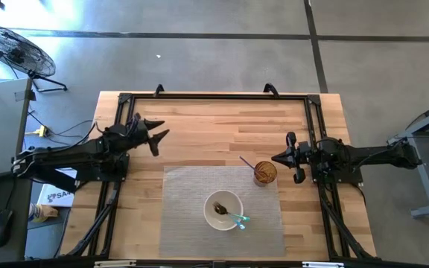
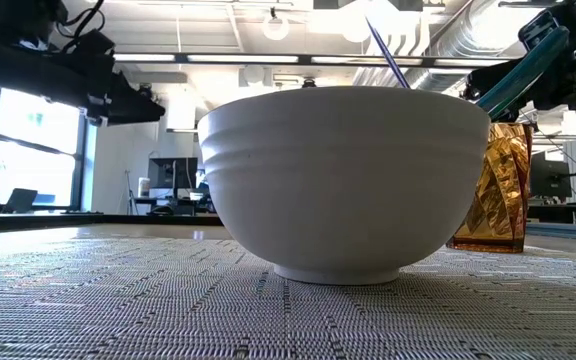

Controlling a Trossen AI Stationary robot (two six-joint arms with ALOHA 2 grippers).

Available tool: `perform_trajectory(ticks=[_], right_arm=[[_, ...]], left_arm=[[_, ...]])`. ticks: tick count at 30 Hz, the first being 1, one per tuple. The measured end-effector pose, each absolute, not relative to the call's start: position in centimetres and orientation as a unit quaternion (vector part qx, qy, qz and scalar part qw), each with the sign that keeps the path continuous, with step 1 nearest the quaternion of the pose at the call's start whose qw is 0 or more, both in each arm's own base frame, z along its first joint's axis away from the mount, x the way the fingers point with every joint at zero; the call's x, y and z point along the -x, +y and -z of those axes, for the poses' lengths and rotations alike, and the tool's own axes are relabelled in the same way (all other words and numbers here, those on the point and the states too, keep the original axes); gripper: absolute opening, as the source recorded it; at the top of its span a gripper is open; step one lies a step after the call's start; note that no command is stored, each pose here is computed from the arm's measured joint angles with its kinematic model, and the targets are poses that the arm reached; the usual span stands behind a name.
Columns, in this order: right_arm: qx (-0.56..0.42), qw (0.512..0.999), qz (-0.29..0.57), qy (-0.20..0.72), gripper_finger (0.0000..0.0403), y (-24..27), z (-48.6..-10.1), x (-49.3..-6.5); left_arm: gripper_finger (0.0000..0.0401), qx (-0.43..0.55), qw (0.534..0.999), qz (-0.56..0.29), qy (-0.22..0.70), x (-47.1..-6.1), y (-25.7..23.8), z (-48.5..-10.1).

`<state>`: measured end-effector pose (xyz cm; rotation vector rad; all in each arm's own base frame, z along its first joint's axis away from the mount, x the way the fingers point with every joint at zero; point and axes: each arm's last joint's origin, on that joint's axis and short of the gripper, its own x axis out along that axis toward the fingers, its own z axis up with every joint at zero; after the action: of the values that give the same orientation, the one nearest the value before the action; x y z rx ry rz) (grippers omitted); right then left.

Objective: Pick & Place Utensil
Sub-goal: Return to Home Position

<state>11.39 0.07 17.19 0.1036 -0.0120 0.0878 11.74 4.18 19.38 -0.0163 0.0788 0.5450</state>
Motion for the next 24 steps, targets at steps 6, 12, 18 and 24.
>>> perform_trajectory(ticks=[6,12,18,24], right_arm=[[-0.052,0.998,-0.044,-0.006,0.0007,0.1,-17.2,-11.4],[-0.052,0.998,-0.044,-0.006,0.0003,0.1,-17.2,-11.4],[-0.052,0.998,-0.043,-0.005,0.0005,0.1,-17.2,-11.4],[-0.052,0.998,-0.044,0.001,0.0001,0.1,-17.1,-11.5]], left_arm=[[0.0197,0.027,0.963,-0.264,0.036,-10.6,3.8,-19.4],[0.0197,0.04,0.962,-0.271,0.005,-8.5,3.2,-19.5],[0.0197,0.03,0.98,-0.196,-0.015,-9.3,3.0,-17.2],[0.0197,-0.012,0.998,-0.057,-0.026,-9.5,2.2,-17.4]])
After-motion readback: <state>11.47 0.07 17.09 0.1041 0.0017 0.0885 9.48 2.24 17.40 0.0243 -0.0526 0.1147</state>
